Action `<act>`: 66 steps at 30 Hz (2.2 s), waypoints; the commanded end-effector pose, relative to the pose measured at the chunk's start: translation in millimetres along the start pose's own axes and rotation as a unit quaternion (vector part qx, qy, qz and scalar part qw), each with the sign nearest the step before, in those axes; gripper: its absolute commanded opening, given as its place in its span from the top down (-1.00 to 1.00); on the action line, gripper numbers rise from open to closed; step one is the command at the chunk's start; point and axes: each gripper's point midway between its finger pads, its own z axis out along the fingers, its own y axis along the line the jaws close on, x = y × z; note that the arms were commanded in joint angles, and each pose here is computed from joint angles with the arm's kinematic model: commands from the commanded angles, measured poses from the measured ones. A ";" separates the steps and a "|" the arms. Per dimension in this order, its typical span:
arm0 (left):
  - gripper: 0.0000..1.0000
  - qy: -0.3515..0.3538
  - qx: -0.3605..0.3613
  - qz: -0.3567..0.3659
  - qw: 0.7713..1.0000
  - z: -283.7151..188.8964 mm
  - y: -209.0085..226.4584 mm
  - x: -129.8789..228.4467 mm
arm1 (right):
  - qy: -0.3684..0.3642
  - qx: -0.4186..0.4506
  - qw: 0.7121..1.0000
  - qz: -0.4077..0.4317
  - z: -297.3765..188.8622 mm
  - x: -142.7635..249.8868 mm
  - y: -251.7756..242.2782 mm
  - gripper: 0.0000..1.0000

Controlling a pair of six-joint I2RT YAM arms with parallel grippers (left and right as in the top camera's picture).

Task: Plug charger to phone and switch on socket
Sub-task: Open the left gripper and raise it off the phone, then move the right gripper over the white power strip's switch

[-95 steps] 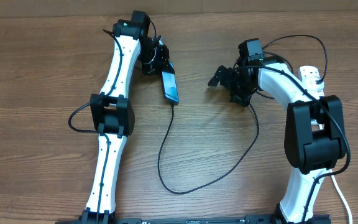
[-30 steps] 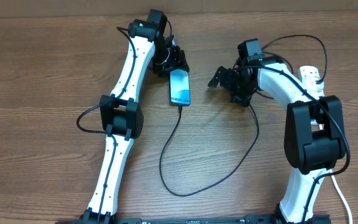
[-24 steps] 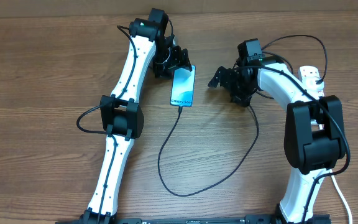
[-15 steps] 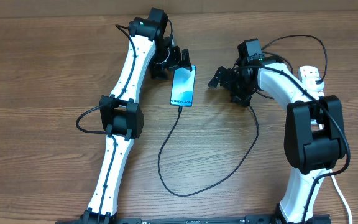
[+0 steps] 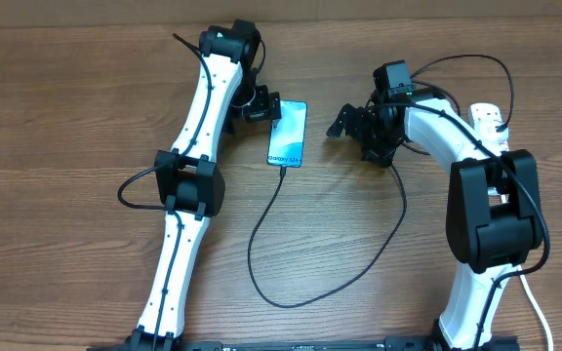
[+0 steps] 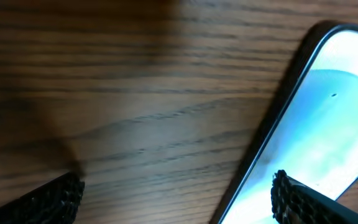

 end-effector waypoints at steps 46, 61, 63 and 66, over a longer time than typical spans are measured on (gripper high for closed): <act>-0.99 -0.294 0.076 0.059 0.951 -291.3 -27.0 52.9 | 0.062 -0.031 0.997 -0.023 0.7 27.1 9.7 -0.96; -0.99 -0.294 0.076 0.059 0.951 -291.3 -27.0 52.9 | -0.023 -0.130 0.986 -0.103 -110.9 29.1 71.4 -0.84; -0.99 -0.294 0.076 0.059 0.951 -291.3 -27.0 52.9 | -0.075 -0.137 0.981 -0.119 -148.7 26.6 80.9 -0.92; -1.00 -0.294 0.076 0.059 0.951 -291.3 -27.0 52.9 | -0.141 -0.119 0.975 -0.127 -188.5 23.6 78.7 -0.95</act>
